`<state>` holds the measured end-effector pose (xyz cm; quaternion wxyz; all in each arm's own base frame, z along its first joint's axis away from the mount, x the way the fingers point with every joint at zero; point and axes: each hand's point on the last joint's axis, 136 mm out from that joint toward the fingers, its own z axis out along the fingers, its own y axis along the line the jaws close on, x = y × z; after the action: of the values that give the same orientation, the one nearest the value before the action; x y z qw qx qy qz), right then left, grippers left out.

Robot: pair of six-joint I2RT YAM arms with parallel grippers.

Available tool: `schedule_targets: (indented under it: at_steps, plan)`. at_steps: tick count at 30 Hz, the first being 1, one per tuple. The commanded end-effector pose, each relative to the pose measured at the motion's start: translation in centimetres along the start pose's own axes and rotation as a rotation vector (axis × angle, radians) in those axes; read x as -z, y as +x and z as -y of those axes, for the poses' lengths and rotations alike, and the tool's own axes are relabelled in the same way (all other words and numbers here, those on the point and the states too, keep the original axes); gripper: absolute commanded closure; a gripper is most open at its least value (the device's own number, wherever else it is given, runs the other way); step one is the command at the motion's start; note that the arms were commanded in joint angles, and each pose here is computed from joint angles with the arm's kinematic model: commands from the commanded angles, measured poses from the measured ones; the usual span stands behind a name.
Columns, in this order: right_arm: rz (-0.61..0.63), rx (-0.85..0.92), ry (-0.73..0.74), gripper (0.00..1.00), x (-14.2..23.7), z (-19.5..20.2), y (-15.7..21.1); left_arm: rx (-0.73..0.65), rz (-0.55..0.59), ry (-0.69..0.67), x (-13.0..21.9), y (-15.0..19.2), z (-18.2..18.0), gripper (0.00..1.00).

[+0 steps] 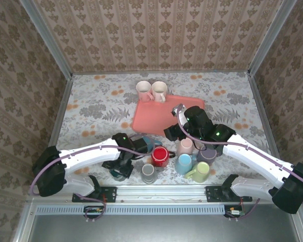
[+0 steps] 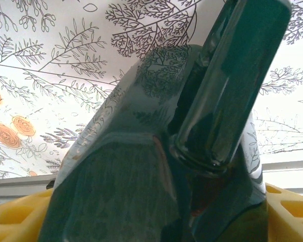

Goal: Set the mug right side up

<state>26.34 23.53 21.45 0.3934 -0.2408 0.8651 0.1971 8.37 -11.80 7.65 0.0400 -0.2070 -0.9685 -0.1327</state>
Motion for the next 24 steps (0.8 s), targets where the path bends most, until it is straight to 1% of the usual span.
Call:
schedule_targets:
  at_steps: [1, 5, 10, 11, 15, 20, 24]
  plan:
    - [-0.012, -0.001, -0.022, 0.25, 0.0, -0.5, 0.1, 0.033, 0.015, 0.012, -0.6, -0.6, 0.0, 0.37]
    - [-0.008, -0.005, -0.027, 0.25, 0.1, -0.7, -0.2, 0.078, 0.046, 0.061, 0.0, -1.2, -0.3, 0.42]
    - [0.003, -0.019, -0.038, 0.25, 0.3, -0.9, -0.5, 0.132, 0.119, 0.09, 1.7, -2.0, -1.9, 0.43]
    - [0.006, -0.022, -0.041, 0.25, 0.4, -1.0, -0.6, 0.133, 0.133, 0.087, 2.0, -2.1, -2.3, 0.45]
    - [0.012, -0.035, -0.051, 0.26, 0.6, -1.2, -1.2, 0.137, 0.159, 0.066, 3.3, -2.2, -3.3, 0.47]
    - [0.03, -0.051, -0.073, 0.26, 1.0, -1.6, -1.9, 0.138, 0.199, 0.076, 4.6, -2.4, -3.7, 0.48]
    - [0.066, -0.1, -0.065, 0.26, 1.5, -1.5, -2.7, 0.129, 0.263, 0.09, 6.5, -2.5, -4.3, 0.48]
